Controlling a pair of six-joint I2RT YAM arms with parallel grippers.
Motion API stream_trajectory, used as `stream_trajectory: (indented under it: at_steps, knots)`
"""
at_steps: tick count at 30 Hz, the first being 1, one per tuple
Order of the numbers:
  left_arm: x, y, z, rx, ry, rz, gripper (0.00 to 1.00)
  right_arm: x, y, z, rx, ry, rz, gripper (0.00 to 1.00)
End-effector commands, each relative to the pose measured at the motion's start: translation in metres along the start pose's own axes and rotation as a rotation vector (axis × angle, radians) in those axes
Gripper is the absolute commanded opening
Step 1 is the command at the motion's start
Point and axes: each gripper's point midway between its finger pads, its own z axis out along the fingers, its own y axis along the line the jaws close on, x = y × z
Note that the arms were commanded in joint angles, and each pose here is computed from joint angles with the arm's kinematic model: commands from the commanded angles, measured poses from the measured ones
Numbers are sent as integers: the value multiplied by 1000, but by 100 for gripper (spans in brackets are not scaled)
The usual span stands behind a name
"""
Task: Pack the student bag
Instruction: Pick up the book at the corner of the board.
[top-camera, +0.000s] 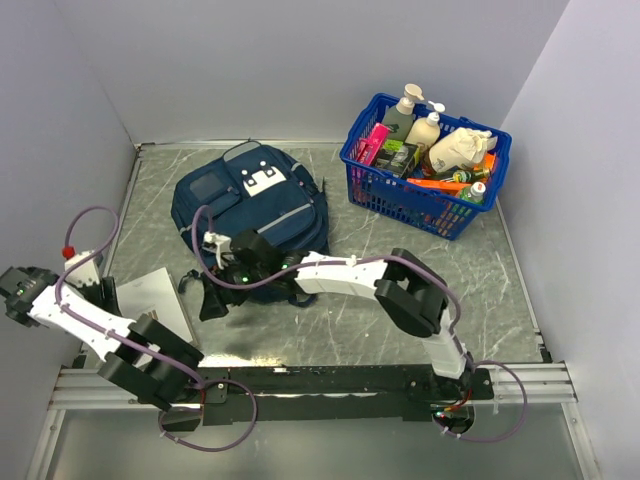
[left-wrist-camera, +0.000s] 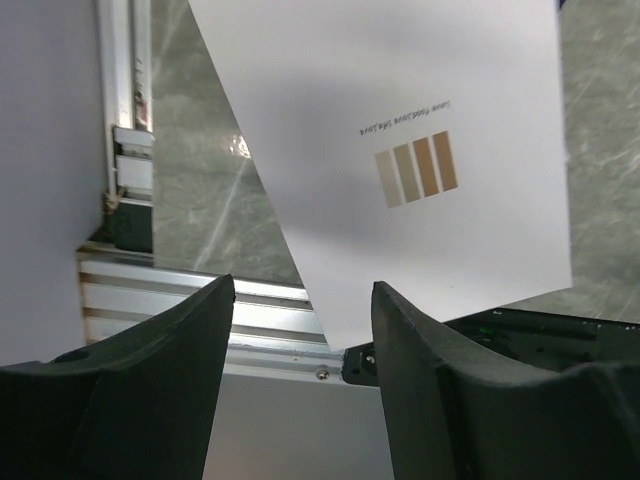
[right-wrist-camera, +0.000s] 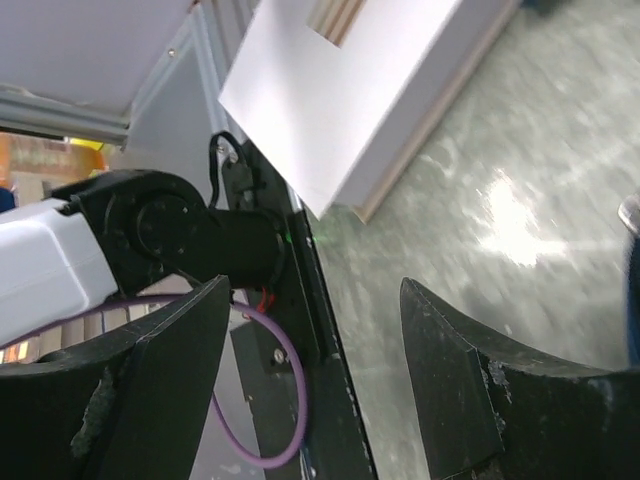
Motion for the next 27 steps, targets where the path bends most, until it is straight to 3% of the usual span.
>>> stream_trajectory:
  at_steps: [1, 10, 21, 27]
  knots:
    - [10, 11, 17, -4, -1, 45, 61, -13, 31, 19, -106, 0, -60, 76]
    - [29, 19, 53, -20, 35, 20, 59, 7, 23, 57, -125, 81, -43, 73]
    - [40, -6, 90, 175, 42, 15, 52, 13, -1, 79, -94, 117, -2, 72]
    - [36, -20, 98, 232, 27, 73, 51, 9, 3, 87, -141, 98, 32, 59]
